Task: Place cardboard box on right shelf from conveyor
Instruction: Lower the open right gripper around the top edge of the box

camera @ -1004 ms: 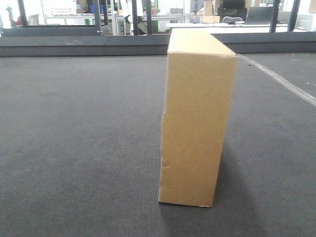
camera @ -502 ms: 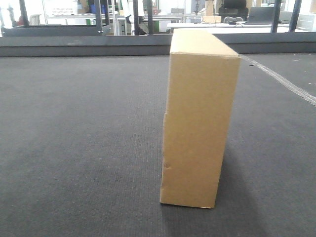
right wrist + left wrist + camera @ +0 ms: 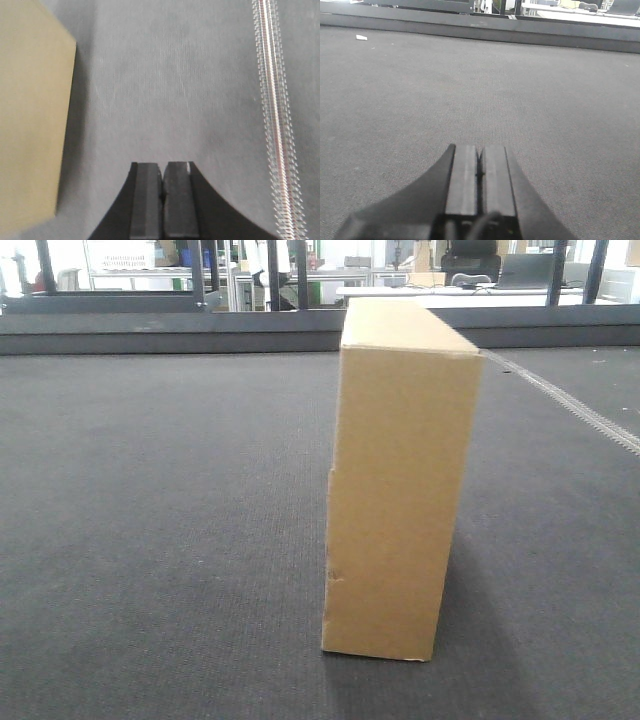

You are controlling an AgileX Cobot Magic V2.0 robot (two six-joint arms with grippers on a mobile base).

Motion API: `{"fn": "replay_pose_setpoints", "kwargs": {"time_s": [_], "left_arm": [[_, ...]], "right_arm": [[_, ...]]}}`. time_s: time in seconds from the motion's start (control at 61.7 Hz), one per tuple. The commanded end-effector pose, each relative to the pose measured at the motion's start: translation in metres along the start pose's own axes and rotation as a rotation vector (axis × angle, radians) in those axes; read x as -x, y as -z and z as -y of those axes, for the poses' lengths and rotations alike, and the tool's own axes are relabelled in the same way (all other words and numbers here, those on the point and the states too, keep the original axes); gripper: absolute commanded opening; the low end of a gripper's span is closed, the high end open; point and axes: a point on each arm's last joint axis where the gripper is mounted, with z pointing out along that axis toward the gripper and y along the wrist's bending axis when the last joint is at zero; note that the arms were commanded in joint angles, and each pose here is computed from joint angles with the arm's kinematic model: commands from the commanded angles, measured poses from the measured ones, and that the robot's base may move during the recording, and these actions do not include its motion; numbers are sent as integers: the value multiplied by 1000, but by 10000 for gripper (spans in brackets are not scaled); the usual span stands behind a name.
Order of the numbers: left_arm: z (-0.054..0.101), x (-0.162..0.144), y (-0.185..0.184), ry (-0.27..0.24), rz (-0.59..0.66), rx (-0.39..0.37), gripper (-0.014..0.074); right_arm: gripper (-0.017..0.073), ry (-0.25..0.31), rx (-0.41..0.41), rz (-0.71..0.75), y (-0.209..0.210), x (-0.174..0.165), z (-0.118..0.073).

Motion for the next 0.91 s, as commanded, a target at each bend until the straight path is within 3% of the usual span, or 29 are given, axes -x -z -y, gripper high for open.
{"fn": "replay_pose_setpoints", "kwargs": {"time_s": [0.0, 0.081, 0.13, 0.211, 0.292, 0.324, 0.535, 0.713, 0.891], "left_arm": [[0, 9, 1, 7, 91, 2, -119], [0, 9, 1, 7, 91, 2, -119], [0, 9, 1, 7, 91, 2, -119], [0, 9, 1, 7, 91, 2, -119], [0, 9, 1, 7, 91, 2, -119], [0, 9, 1, 7, 91, 2, -119], [0, 9, 1, 7, 91, 2, -119], [0, 9, 1, 7, 91, 2, -119], [0, 9, 1, 7, 91, 2, -119]], "right_arm": [[30, -30, -19, 44, 2, 22, -15], [48, -10, -37, 14, -3, 33, -30], [103, 13, -26, -4, -8, 38, -41], [292, 52, -4, -22, -17, 45, -59], [557, 77, 17, -33, -27, 51, -77], [622, 80, 26, -31, -28, 54, -82], [606, -41, 81, -41, -22, 68, -119], [606, -47, 128, -28, -21, 77, -145], [606, -43, 109, -70, -42, 73, -157]]}}
